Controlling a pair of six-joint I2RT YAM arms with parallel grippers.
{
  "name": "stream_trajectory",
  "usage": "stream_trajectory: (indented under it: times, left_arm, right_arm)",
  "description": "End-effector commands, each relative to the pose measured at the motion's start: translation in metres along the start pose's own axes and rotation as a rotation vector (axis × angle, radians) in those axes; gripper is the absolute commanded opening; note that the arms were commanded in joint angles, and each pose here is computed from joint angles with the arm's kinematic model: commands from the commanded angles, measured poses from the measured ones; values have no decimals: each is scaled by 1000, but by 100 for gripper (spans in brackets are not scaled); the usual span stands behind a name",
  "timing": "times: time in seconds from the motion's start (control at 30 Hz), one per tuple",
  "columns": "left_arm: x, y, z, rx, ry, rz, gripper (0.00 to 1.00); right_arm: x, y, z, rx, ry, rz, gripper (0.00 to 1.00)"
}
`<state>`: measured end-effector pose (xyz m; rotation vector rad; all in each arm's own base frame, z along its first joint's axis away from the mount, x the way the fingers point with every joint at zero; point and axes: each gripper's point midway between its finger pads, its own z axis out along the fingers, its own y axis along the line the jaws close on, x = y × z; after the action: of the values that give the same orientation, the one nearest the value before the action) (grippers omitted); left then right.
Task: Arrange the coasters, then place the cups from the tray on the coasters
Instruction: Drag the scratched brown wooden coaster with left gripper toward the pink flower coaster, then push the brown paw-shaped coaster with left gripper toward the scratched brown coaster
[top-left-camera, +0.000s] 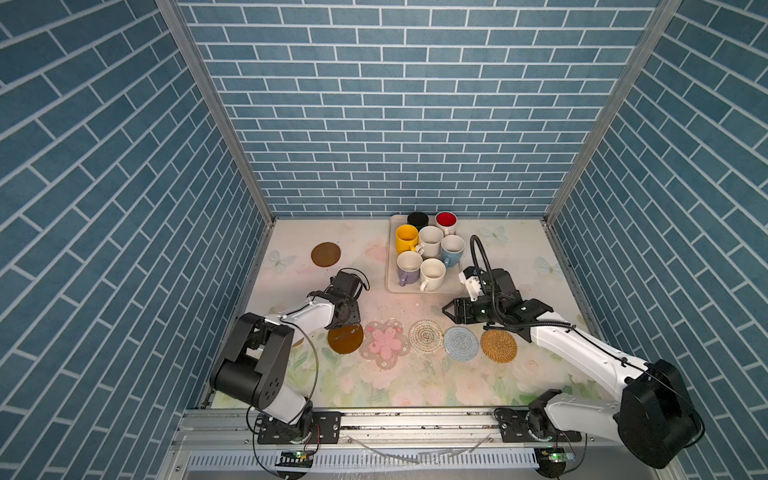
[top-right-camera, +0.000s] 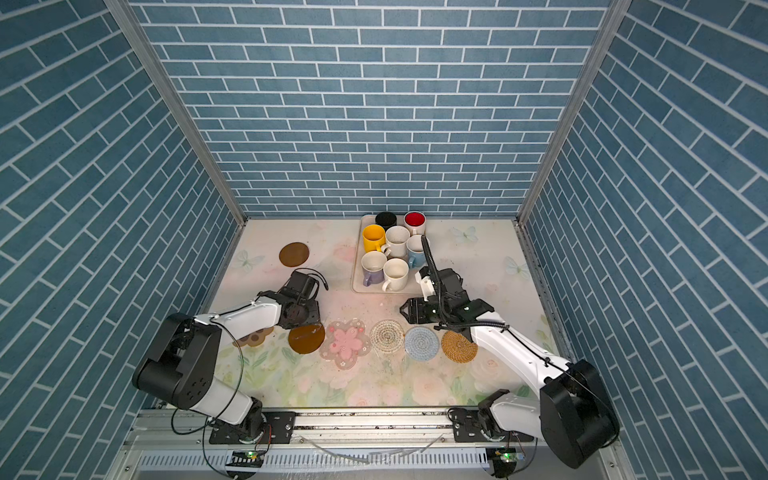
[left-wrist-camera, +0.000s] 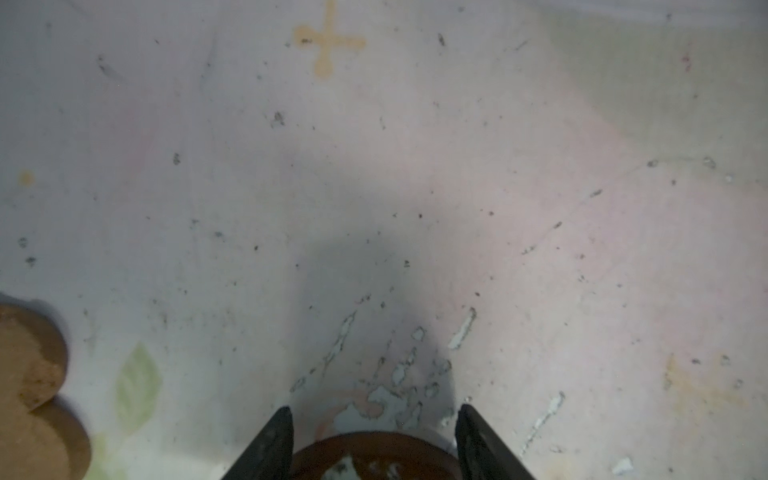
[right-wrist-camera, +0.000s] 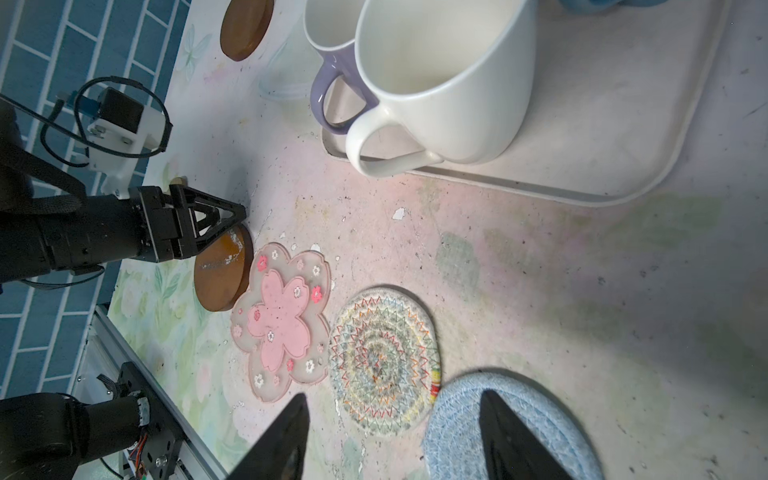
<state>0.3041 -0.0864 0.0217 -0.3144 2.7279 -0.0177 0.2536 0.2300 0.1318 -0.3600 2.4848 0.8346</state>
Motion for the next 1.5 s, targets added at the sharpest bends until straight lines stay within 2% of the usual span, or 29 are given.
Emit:
stream_trajectory:
  times: [0.0, 0.3, 0.5, 0.67, 0.83, 1.1, 1.23, 1.47]
  left_arm:
    - [-1, 13, -9, -70, -2, -4, 64]
    - [-39, 14, -39, -121, -60, 7, 83]
    - [-67, 20, -52, -107, -79, -50, 90]
    - [-79, 45, -47, -114, -52, -133, 93]
    - [-87, 85, -43, -126, -13, -236, 99]
    - [-81, 151, -28, -168, 51, -394, 99]
    - [-83, 170, -19, -153, 61, -462, 99]
    - [-84, 199, -8, -202, 99, -516, 98]
  right_arm:
    - [-17, 15, -6, -32, -32, -33, 65]
    - [-17, 15, -8, -33, -37, -42, 65]
    - [-16, 14, -7, -35, -53, -50, 65]
    - [-19, 17, -10, -60, -138, -63, 65]
    - [-16, 21, -3, -95, -142, -67, 65]
    - [-9, 24, -2, -152, -170, -37, 65]
    - [-6, 28, -4, -186, -182, -27, 65]
    - [0, 29, 0, -216, -172, 4, 65]
